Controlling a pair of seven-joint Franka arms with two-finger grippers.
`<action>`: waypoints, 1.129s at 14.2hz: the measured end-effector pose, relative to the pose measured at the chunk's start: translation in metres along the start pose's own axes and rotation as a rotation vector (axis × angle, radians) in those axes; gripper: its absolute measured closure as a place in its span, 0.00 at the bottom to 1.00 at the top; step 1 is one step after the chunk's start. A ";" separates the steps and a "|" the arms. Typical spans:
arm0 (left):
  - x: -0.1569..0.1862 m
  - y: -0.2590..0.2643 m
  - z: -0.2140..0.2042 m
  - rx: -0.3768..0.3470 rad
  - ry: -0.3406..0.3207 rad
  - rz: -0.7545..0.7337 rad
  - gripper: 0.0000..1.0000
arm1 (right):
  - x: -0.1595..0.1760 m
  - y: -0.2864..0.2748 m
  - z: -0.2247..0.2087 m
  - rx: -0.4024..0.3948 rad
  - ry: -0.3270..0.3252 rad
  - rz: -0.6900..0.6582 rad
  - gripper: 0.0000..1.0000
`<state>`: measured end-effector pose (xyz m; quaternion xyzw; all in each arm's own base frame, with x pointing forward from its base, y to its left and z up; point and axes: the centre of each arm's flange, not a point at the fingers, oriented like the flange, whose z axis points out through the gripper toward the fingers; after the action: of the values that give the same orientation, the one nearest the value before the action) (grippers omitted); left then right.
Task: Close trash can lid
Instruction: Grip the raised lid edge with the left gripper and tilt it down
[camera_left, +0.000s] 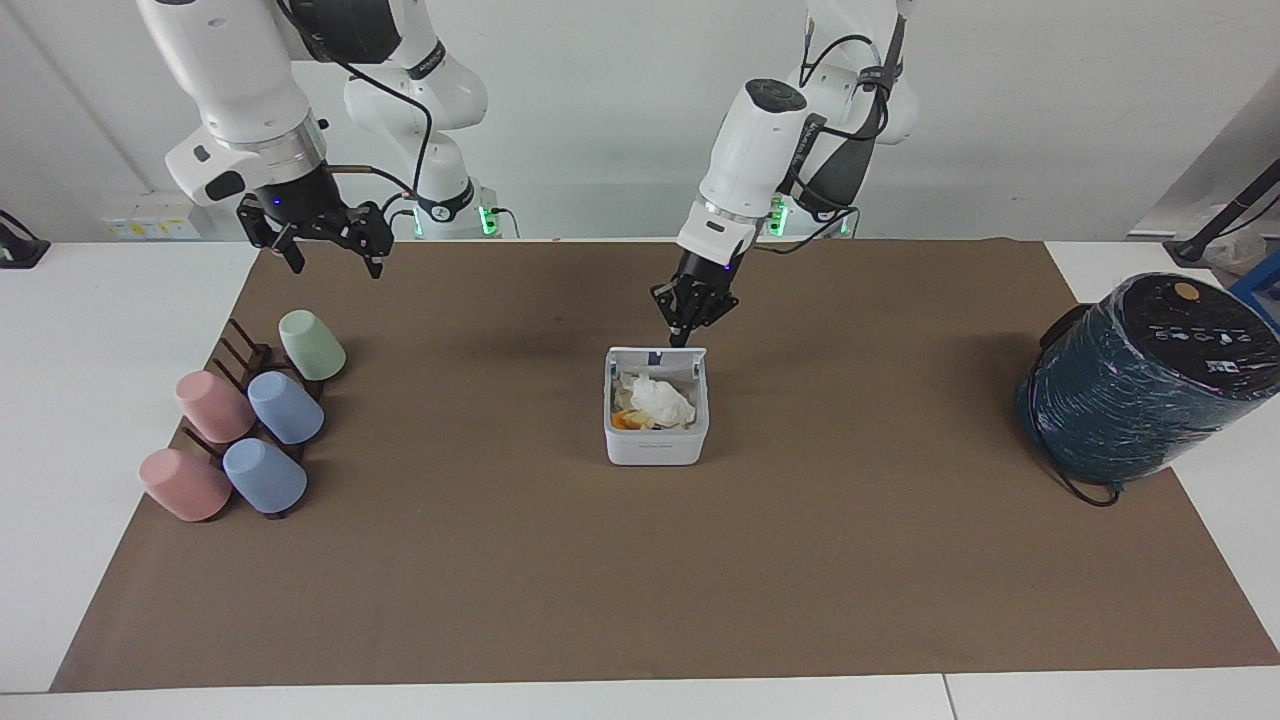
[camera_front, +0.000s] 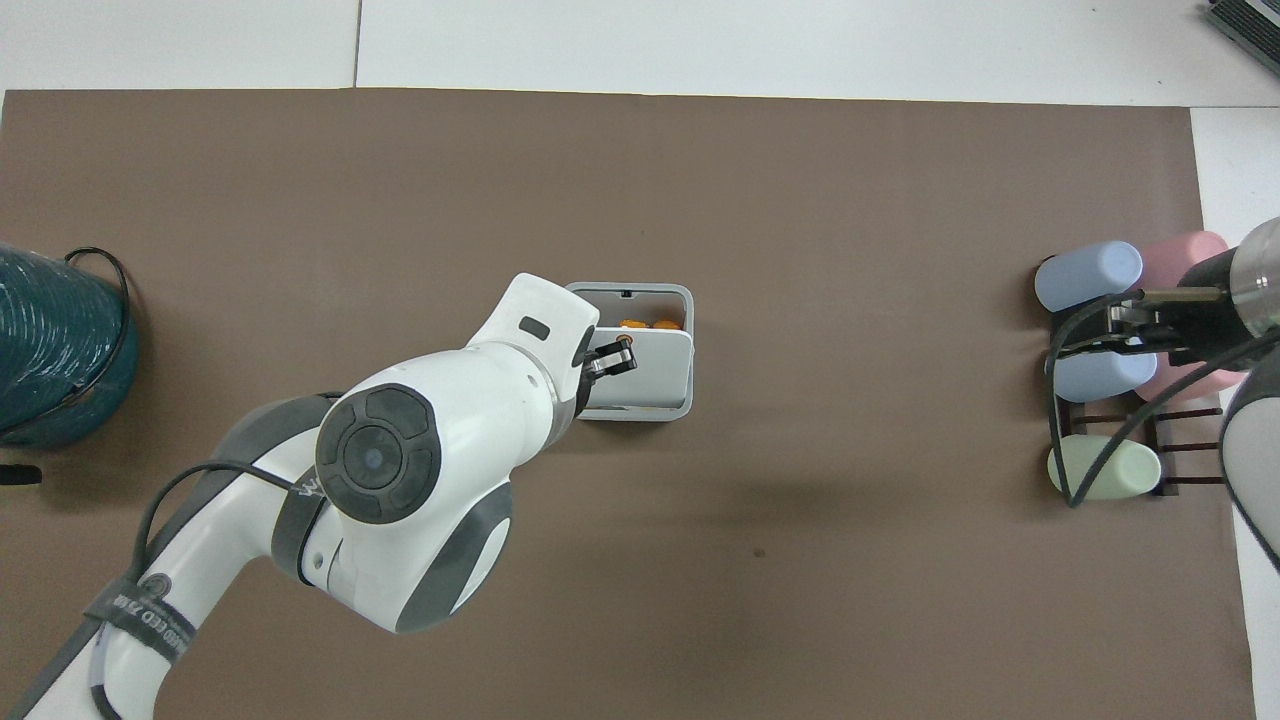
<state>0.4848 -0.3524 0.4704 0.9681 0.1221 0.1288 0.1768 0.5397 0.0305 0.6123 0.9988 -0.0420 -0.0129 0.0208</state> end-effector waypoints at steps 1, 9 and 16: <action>0.010 -0.002 0.003 -0.015 0.020 -0.015 0.99 | 0.000 0.000 0.000 0.000 0.000 0.000 0.00; 0.039 -0.009 0.057 -0.039 0.059 -0.057 0.99 | 0.000 0.000 0.000 0.000 0.000 0.000 0.00; 0.042 -0.009 0.081 -0.032 0.052 -0.061 0.98 | 0.000 0.000 0.000 0.000 0.000 0.000 0.00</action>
<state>0.5463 -0.3577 0.4023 0.9573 0.1541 0.1505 0.1929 0.5396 0.0305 0.6122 0.9988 -0.0420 -0.0130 0.0208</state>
